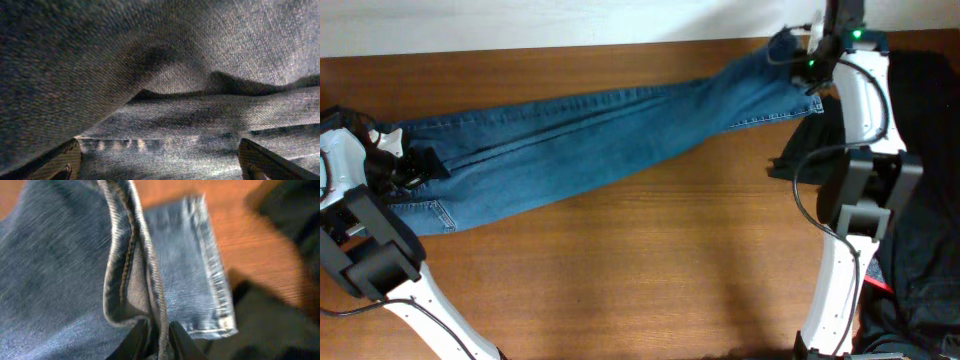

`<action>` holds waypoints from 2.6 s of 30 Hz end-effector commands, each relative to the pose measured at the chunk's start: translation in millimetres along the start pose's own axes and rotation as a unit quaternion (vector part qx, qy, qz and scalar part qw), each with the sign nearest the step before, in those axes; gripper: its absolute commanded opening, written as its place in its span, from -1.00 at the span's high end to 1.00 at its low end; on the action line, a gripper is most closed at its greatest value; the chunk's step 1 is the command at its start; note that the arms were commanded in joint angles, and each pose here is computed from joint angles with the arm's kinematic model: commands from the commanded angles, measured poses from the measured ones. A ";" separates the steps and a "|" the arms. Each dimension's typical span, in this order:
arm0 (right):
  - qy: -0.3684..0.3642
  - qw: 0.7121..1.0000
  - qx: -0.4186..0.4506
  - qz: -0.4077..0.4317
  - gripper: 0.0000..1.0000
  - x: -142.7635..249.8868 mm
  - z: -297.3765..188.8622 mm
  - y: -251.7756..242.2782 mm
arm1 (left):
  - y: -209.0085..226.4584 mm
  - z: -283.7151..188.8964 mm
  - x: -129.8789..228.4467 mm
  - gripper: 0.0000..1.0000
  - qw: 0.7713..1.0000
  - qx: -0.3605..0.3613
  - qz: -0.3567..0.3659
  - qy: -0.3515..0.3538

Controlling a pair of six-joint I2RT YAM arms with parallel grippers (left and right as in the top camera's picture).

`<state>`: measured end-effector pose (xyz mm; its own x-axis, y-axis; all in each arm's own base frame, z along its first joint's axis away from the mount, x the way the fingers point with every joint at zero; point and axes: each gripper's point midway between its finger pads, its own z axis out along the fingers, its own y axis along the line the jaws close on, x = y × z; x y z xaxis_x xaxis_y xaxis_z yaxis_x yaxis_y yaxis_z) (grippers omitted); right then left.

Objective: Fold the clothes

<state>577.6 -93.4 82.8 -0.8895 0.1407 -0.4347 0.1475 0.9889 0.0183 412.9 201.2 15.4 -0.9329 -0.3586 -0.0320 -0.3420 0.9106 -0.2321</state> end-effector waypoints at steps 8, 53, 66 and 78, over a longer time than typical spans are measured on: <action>0.076 0.996 0.005 0.041 0.43 41.6 43.7 -5.8 | -7.5 3.0 10.7 -0.99 0.999 0.025 -0.011 0.023; 0.145 0.986 -0.035 -0.068 0.00 77.7 23.5 79.4 | 60.4 -147.2 -10.4 -0.99 0.964 -0.242 -0.017 -0.111; 0.065 0.997 0.018 -0.025 -0.06 32.2 5.0 56.2 | 55.1 -144.3 -10.3 -0.99 0.968 -0.226 -0.014 -0.111; 0.010 0.998 0.057 0.015 -0.18 -5.6 -23.3 0.4 | 52.6 -143.3 -10.9 -0.99 0.969 -0.218 -0.013 -0.112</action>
<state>574.5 -68.0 92.3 -0.9093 0.1374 -0.3927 0.1706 0.9840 -0.0506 385.3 283.1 126.6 -0.9079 -0.3648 -0.2063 -0.4061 0.8874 0.2182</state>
